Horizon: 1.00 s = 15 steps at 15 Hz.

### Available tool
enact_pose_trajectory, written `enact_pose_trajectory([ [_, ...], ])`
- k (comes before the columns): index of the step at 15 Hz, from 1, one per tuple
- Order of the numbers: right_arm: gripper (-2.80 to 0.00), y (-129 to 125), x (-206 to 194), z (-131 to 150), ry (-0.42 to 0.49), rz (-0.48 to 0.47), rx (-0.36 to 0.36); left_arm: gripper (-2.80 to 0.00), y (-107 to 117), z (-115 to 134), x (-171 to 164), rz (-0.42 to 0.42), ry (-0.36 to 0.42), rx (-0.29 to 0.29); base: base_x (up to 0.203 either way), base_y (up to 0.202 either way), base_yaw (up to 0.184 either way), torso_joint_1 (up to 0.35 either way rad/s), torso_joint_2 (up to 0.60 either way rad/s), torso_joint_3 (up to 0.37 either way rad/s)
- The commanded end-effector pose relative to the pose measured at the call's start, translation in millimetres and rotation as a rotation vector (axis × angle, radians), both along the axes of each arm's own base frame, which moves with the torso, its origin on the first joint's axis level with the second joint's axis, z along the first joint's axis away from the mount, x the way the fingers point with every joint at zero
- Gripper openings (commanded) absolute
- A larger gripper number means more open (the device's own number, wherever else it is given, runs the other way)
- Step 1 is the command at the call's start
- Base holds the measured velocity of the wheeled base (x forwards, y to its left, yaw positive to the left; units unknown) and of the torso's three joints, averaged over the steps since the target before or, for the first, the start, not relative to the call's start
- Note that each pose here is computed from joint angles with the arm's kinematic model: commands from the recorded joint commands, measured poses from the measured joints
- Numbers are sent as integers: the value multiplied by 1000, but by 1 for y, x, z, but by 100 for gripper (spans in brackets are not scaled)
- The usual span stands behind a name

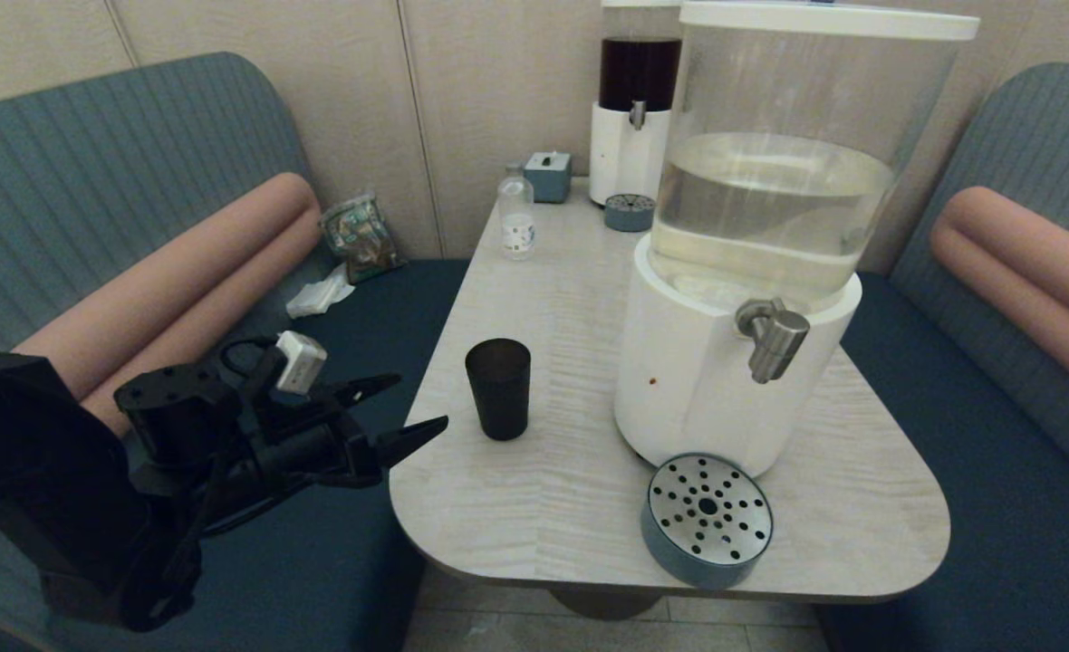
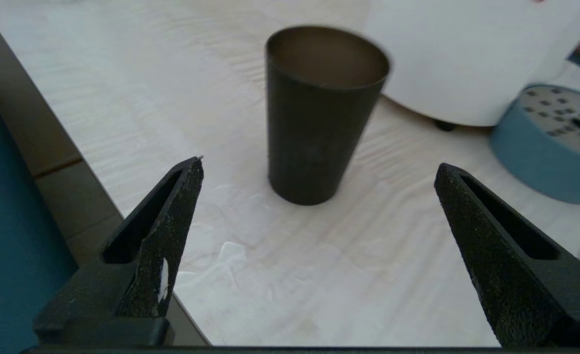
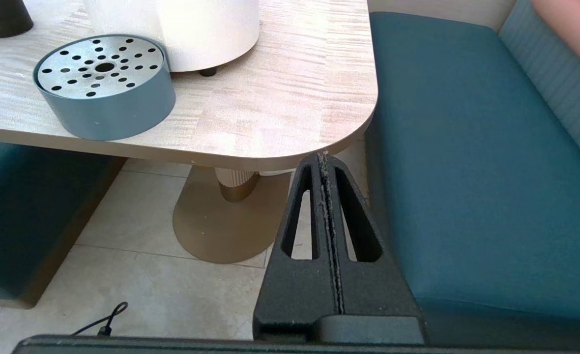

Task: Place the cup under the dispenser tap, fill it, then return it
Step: Pick up the cup

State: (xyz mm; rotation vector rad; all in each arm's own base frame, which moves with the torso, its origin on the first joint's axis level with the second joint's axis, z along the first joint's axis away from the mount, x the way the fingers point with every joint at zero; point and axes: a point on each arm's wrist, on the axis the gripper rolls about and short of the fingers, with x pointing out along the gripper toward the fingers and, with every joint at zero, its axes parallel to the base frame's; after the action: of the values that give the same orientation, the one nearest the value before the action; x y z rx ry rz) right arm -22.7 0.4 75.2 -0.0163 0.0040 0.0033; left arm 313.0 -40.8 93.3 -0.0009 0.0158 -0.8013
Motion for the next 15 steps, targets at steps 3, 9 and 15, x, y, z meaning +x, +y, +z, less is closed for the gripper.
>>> enact_pose_trajectory([
  [3,-280,0,0,0,1,0,0,0,-4,-17,24,-9,5,0,0,0,0,0,0,0],
  [9,-280,0,0,0,1,1,0,0,-27,-25,48,-65,-23,-15,0,0,0,0,0,0],
  [15,-280,0,0,0,2,0,0,0,-53,-26,65,-81,-55,-43,0,0,0,0,0,0],
])
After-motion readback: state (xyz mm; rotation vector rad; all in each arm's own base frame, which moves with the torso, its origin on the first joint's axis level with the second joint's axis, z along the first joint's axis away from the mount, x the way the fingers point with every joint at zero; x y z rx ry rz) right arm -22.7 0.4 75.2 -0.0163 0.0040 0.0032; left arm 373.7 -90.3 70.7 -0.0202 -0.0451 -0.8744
